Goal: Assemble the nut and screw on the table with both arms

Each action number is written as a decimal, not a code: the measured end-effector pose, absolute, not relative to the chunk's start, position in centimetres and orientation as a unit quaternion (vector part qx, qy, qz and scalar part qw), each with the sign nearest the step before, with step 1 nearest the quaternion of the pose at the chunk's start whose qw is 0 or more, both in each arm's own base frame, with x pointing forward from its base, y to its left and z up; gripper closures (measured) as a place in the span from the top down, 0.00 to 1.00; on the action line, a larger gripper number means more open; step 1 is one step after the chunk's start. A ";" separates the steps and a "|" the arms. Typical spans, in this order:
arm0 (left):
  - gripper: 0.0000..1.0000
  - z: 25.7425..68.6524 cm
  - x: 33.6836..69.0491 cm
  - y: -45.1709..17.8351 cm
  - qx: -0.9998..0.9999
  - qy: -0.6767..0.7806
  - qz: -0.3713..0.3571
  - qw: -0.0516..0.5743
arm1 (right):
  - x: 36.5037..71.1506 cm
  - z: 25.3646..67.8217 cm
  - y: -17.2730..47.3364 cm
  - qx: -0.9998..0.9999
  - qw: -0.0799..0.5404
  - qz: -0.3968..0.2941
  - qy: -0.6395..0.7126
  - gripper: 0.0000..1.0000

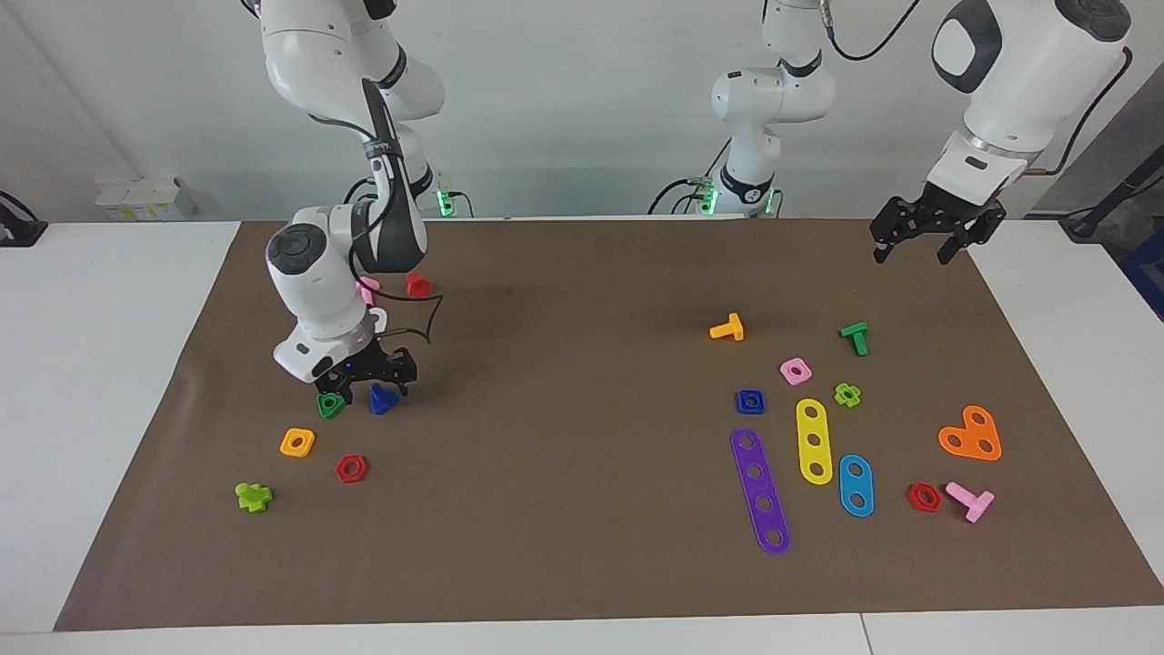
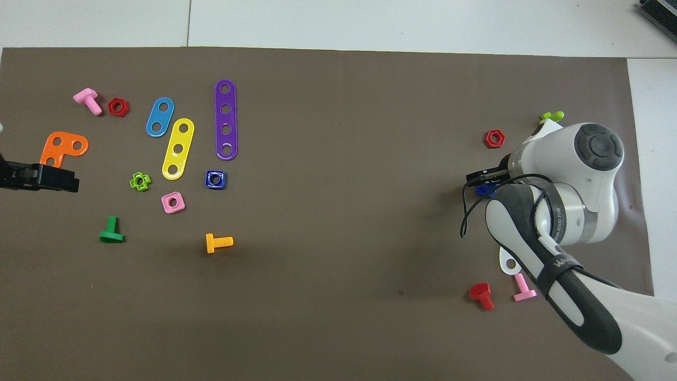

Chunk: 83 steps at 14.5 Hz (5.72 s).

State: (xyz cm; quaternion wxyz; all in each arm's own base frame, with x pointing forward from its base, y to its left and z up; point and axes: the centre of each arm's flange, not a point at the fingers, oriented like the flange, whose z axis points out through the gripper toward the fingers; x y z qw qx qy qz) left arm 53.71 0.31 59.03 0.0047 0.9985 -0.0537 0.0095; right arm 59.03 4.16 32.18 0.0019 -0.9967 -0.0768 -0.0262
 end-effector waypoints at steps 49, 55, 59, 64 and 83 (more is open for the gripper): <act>0.93 50.6 56.8 -7.0 0.997 -0.078 0.015 0.012 | 55.8 31.3 40.6 -0.990 0.019 -0.080 0.116 0.35; 0.92 42.1 58.6 -10.7 0.995 -0.084 0.043 0.023 | 57.6 36.2 37.9 -0.985 0.026 -0.098 0.143 0.96; 0.90 37.2 59.3 -14.2 0.995 -0.080 0.058 0.026 | 60.4 45.8 27.5 -0.979 0.016 -0.106 0.172 1.00; 0.85 31.5 60.0 -16.1 0.994 -0.085 0.056 0.024 | 60.6 51.3 16.5 -0.986 0.002 -0.068 0.151 1.00; 0.51 29.4 58.6 -15.6 0.996 -0.088 0.011 0.017 | 54.3 60.5 -4.5 -0.998 -0.007 -0.002 0.068 1.00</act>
